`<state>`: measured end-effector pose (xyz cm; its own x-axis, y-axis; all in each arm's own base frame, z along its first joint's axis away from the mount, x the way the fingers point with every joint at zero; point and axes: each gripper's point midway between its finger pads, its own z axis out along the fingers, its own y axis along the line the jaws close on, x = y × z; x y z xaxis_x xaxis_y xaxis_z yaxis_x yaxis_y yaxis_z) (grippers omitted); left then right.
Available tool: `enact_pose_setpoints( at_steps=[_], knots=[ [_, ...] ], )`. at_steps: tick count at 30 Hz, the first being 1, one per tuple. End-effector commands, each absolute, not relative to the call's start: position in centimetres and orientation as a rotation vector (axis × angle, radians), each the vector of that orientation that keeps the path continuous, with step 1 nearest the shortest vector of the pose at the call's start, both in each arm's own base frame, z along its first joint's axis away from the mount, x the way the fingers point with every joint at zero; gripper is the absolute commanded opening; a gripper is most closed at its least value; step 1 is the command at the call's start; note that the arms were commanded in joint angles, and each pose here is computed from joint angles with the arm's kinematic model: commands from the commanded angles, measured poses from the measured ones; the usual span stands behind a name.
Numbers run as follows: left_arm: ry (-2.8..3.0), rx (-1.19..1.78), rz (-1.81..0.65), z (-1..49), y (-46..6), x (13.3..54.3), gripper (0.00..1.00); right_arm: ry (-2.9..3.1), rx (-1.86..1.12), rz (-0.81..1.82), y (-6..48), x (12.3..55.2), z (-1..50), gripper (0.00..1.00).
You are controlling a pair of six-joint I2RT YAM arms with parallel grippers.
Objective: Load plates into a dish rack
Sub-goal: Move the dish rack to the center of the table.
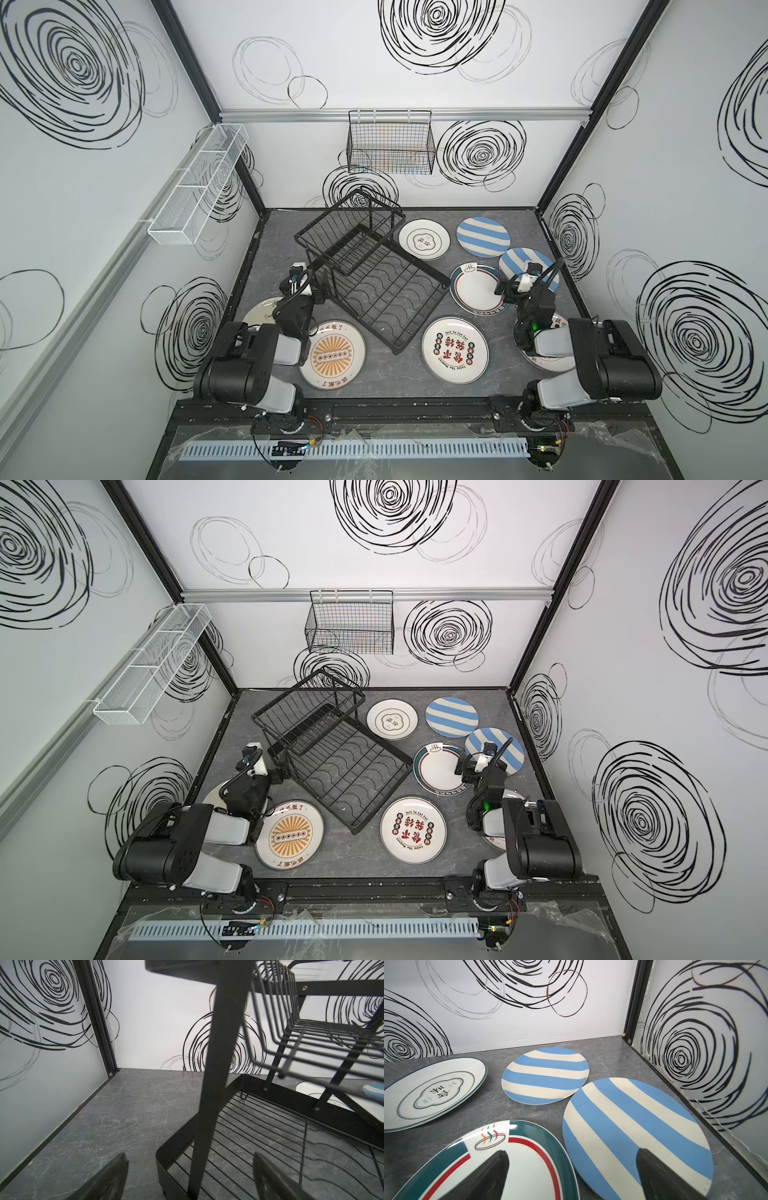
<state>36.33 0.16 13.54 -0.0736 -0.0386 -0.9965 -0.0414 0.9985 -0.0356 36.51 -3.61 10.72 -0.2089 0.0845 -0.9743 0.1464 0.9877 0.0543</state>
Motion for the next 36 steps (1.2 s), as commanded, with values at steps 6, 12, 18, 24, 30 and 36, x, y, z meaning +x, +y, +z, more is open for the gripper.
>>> enact_pose_setpoints(
  at_steps=[6,12,18,24,30,36],
  knots=[
    [1.588,-0.023,-0.030,15.1,-0.4,36.6,0.96,1.743,0.160,-0.060,-3.6,37.0,11.9,1.00],
    [1.589,-0.022,-0.031,15.0,-0.4,36.6,0.96,1.742,0.158,-0.055,-3.6,37.1,12.0,1.00],
    [1.591,-0.002,-0.037,15.0,-0.7,36.7,0.96,1.742,0.159,-0.056,-3.6,37.1,12.0,1.00],
    [1.588,-0.008,-0.030,15.2,-0.6,36.6,0.96,1.741,0.159,-0.057,-3.6,37.1,12.0,1.00],
    [1.580,-0.135,0.039,17.6,0.9,35.4,0.96,1.741,0.127,-0.069,-3.5,37.7,13.0,0.97],
    [1.672,-0.163,0.056,20.9,-3.1,34.3,0.96,1.884,0.165,0.187,-0.3,39.3,17.2,0.94]
  ],
)
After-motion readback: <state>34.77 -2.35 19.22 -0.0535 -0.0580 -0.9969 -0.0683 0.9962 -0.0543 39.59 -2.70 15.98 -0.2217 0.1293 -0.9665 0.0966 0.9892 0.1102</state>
